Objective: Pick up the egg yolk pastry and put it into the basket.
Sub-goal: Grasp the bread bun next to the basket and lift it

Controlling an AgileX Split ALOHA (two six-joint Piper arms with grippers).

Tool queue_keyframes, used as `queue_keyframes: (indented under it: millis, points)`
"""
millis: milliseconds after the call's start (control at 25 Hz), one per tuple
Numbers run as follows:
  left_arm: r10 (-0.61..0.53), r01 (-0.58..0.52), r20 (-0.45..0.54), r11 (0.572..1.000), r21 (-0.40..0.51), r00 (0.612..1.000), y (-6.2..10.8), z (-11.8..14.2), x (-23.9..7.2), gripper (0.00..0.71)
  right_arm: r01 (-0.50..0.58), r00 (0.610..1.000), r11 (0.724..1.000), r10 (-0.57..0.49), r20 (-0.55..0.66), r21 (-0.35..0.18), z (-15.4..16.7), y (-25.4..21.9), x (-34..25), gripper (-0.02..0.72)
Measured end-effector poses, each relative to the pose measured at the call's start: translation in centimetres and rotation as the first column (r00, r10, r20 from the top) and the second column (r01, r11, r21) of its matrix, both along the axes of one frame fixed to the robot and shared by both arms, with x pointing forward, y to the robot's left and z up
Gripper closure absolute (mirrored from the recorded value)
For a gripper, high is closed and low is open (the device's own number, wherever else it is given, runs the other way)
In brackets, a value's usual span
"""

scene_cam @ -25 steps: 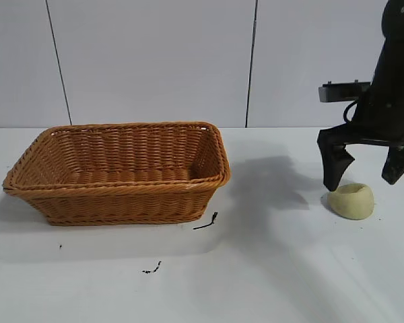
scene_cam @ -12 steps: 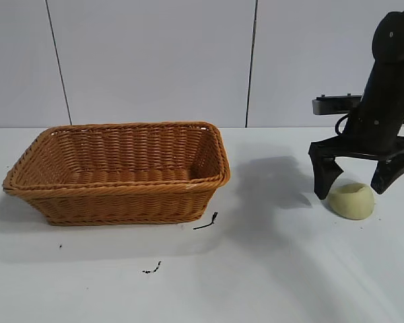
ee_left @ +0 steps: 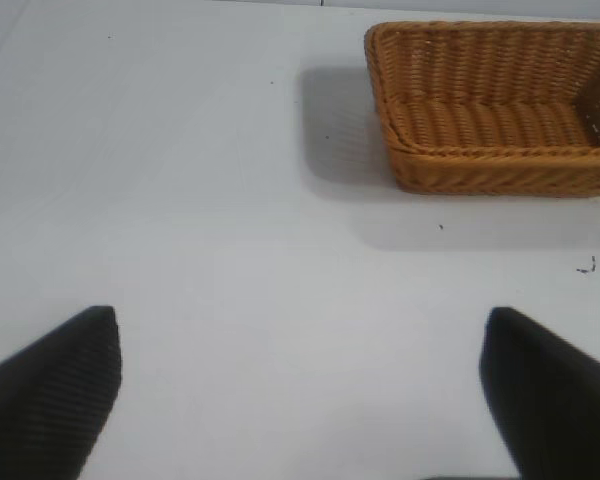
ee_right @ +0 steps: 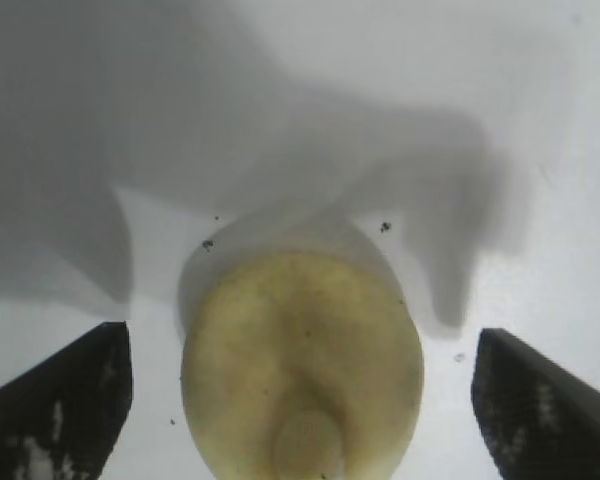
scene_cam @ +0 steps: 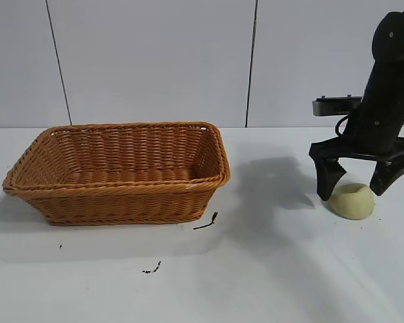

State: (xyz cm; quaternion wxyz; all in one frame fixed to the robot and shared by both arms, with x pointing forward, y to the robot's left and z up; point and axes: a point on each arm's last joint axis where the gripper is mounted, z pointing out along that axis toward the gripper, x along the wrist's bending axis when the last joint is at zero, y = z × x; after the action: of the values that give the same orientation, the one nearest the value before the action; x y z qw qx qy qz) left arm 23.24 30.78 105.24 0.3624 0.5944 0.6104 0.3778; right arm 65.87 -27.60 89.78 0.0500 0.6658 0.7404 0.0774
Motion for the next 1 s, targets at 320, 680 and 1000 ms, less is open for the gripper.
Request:
queue_keyframes:
  millis: [320, 680, 1000]
  points:
    - [0.000, 0.000, 0.000, 1.000, 0.000, 1.000, 0.0, 0.0, 0.0, 0.014, -0.012, 1.000, 1.000, 0.012, 0.008, -0.002, 0.0, 0.0, 0.1, 0.075]
    - [0.000, 0.000, 0.000, 1.000, 0.000, 1.000, 0.0, 0.0, 0.0, 0.014, -0.013, 0.999, 1.000, 0.013, -0.037, 0.001, -1.1, 0.0, -0.1, 0.075]
    - [0.000, 0.000, 0.000, 1.000, 0.000, 1.000, 0.0, 0.0, 0.0, 0.014, -0.013, 0.998, 1.000, 0.013, -0.067, 0.002, -1.1, 0.0, -0.4, 0.348]
